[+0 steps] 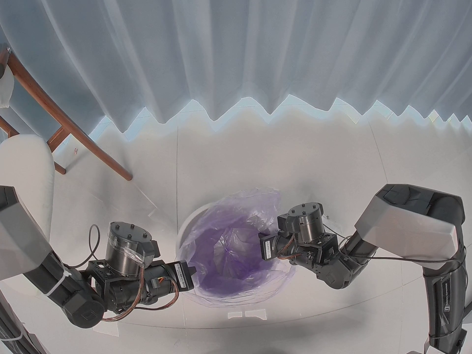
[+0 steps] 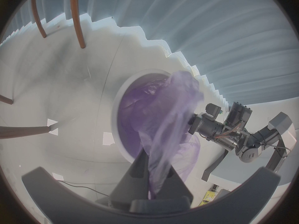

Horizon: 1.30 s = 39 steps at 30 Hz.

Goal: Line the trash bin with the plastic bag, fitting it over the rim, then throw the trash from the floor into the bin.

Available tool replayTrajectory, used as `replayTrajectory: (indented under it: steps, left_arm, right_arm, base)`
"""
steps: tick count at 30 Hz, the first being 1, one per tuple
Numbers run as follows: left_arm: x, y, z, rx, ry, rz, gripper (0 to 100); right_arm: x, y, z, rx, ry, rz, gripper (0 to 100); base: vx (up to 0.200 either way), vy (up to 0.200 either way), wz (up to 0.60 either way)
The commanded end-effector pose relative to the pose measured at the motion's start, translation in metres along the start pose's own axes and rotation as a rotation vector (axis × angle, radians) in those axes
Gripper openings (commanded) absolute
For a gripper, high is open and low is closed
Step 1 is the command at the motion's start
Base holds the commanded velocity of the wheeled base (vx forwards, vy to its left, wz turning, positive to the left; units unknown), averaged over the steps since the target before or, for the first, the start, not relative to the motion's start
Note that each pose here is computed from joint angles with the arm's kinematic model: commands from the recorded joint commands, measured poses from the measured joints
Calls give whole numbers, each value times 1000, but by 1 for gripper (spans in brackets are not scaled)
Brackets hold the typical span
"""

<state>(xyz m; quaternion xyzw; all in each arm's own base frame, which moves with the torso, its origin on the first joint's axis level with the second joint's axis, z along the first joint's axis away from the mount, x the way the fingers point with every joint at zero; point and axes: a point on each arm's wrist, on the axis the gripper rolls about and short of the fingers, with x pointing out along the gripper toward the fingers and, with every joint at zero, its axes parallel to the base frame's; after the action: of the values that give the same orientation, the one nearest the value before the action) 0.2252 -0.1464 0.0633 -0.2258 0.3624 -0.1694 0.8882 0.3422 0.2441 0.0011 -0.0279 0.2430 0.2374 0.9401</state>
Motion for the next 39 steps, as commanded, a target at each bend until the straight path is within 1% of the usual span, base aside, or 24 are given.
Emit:
replayTrajectory:
  steps: [1,4,8,9,10,13,15,16,20,23,24,25,31,33,36,39]
  left_arm:
    - [0,-1,1,0,-4,-5,0]
    - [-1,-2,4,-3,-26,-16,0]
    - [-10,-7,20,-18,-131,-75,0]
    - [-18,-8,29,-26,-182,-101,0]
    - [-20,-9,31,-27,-190,-106,0]
    - [-32,-14,38,-26,-226,-139,0]
    - [-34,-16,38,-26,-232,-147,0]
    - [-36,-18,38,-23,-234,-156,0]
    - [-38,-19,39,-22,-244,-161,0]
    - [-39,-20,39,-20,-248,-160,0]
    - [-39,-20,39,-19,-249,-159,0]
    - [-38,-19,39,-20,-248,-156,0]
    - [-37,-19,35,-13,-231,-152,0]
    - [-37,-18,37,-14,-241,-152,0]
    - [-37,-17,36,-14,-236,-148,0]
    - [-36,-18,36,-14,-237,-152,0]
  right_arm:
    - [-10,3,7,-2,-15,5,0]
    - [-21,3,7,-3,-1,6,0]
    - [-48,1,13,19,4,5,0]
    - [-65,0,19,42,-8,8,0]
    - [-69,-1,19,46,-7,8,0]
    - [-92,-3,26,109,-15,12,0]
    - [-99,-3,27,139,-19,14,0]
    - [-107,-4,29,172,-31,19,0]
    - [-126,-6,28,206,-31,37,0]
    - [-136,-6,33,238,-54,49,0]
    - [-139,-5,39,268,-77,58,0]
    - [-141,-5,42,278,-91,65,0]
    - [-155,-6,57,321,-145,96,0]
    - [-159,-6,58,347,-146,105,0]
    - [-166,-6,57,369,-132,155,0]
    - [-167,-6,56,369,-128,162,0]
  base:
    - [0,0,0]
    - [0,0,0]
    - [0,0,0]
    - [0,0,0]
    - [0,0,0]
    - [0,0,0]
    - [0,0,0]
    - [0,0,0]
    - [0,0,0]
    - [0,0,0]
    - [0,0,0]
    - [0,0,0]
    - [0,0,0]
    - [0,0,0]
    - [0,0,0]
    - [0,0,0]
